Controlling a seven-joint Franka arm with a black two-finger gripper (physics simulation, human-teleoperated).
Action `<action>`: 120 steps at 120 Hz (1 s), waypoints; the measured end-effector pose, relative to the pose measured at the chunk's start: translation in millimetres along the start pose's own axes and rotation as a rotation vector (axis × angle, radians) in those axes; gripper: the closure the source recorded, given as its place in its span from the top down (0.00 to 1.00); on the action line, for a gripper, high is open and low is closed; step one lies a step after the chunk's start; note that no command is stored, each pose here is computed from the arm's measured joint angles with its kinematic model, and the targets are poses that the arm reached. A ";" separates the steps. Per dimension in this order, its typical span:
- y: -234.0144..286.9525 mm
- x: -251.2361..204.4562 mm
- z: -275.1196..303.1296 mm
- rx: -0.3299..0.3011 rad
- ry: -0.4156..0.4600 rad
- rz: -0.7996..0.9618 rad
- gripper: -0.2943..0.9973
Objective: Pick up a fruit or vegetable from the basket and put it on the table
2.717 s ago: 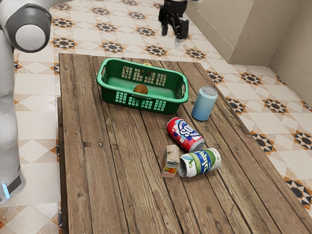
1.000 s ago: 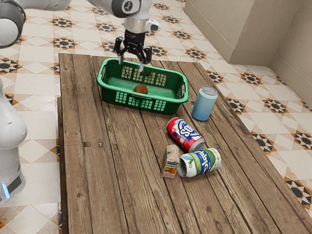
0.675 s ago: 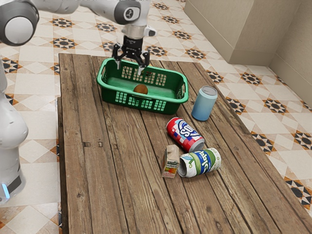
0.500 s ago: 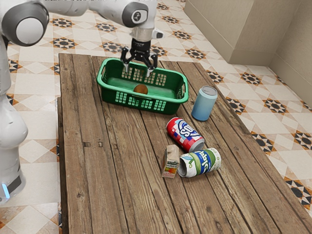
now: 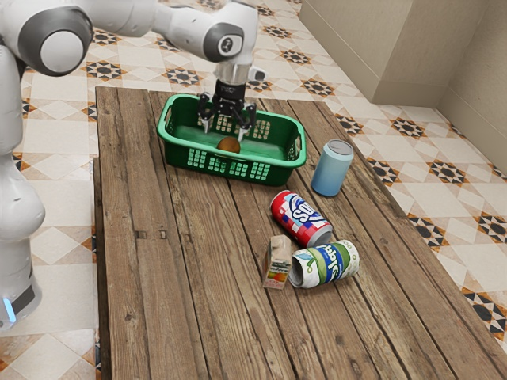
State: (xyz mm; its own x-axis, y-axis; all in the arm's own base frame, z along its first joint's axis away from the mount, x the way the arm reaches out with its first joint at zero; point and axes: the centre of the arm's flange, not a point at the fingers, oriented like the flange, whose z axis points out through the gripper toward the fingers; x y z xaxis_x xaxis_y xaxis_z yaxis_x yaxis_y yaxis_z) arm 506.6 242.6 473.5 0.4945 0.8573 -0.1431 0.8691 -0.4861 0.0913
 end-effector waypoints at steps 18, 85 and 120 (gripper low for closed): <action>8.7 -1.7 8.2 0.008 -0.004 0.008 0.77; 4.3 10.3 13.8 0.052 0.066 0.025 0.77; 14.5 15.9 25.1 0.032 0.099 0.050 0.77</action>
State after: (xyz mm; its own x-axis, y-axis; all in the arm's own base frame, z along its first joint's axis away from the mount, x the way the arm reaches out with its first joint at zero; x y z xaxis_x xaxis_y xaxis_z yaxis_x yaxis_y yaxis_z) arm 527.3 244.9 447.8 0.5351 0.8438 -0.0411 0.8442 -0.5322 0.0643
